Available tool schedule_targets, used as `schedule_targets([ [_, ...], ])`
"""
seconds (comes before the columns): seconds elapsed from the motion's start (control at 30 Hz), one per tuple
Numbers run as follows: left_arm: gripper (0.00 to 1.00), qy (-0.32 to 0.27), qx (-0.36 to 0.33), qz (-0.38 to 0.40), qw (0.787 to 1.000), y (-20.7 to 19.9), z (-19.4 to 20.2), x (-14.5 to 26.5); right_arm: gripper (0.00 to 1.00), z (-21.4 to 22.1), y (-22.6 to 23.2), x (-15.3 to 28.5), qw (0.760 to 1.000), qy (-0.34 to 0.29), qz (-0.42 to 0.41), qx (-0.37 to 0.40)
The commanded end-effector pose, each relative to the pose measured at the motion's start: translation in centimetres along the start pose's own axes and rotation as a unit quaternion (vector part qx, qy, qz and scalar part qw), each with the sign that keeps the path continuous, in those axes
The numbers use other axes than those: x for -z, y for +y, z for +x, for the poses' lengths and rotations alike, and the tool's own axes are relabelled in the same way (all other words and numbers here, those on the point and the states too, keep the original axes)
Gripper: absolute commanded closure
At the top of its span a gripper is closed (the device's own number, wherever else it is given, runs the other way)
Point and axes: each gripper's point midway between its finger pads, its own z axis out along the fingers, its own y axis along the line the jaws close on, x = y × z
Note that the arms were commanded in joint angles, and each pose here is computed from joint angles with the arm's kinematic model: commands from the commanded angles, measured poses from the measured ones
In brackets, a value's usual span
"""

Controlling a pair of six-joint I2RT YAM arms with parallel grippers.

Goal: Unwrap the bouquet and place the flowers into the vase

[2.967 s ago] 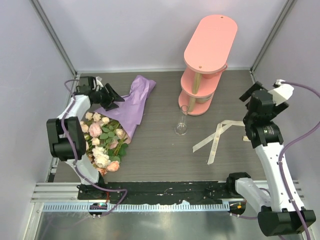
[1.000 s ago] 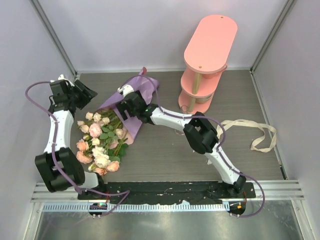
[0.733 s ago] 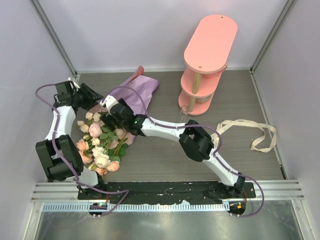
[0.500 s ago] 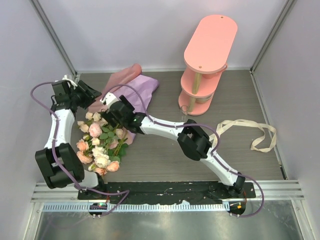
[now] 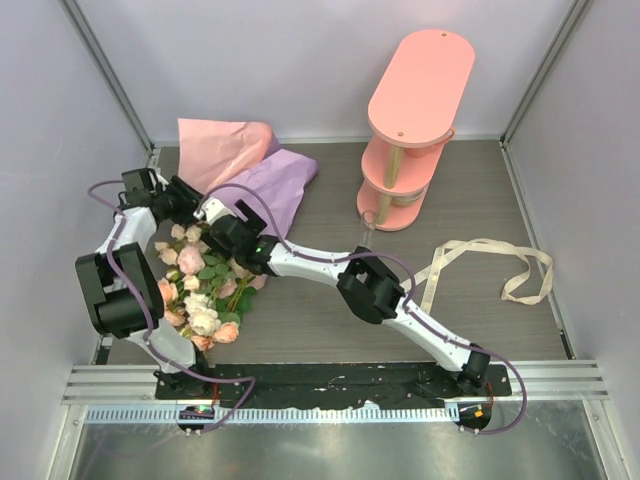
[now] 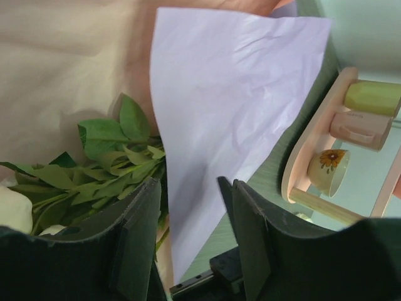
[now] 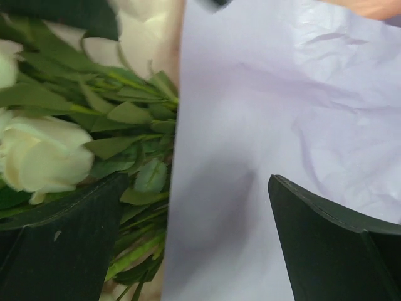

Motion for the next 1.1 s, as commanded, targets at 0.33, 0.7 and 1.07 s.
schedule_targets([
  [0.33, 0.52, 0.041, 0.034, 0.005, 0.999, 1.0, 0.3, -2.5, 0.03, -4.3, -10.1, 2.9, 0.984, -0.032, 0.175, -0.026],
  [0.7, 0.56, 0.070, 0.055, -0.028, 0.996, 3.0, 1.2, -3.8, 0.05, -4.3, -13.3, 7.0, 0.976, -0.024, 0.211, -0.046],
  [1.07, 0.53, 0.065, 0.048, -0.035, 0.996, 2.8, 0.9, -3.4, 0.00, -0.9, -17.2, 11.0, 0.956, 0.021, 0.286, -0.065],
])
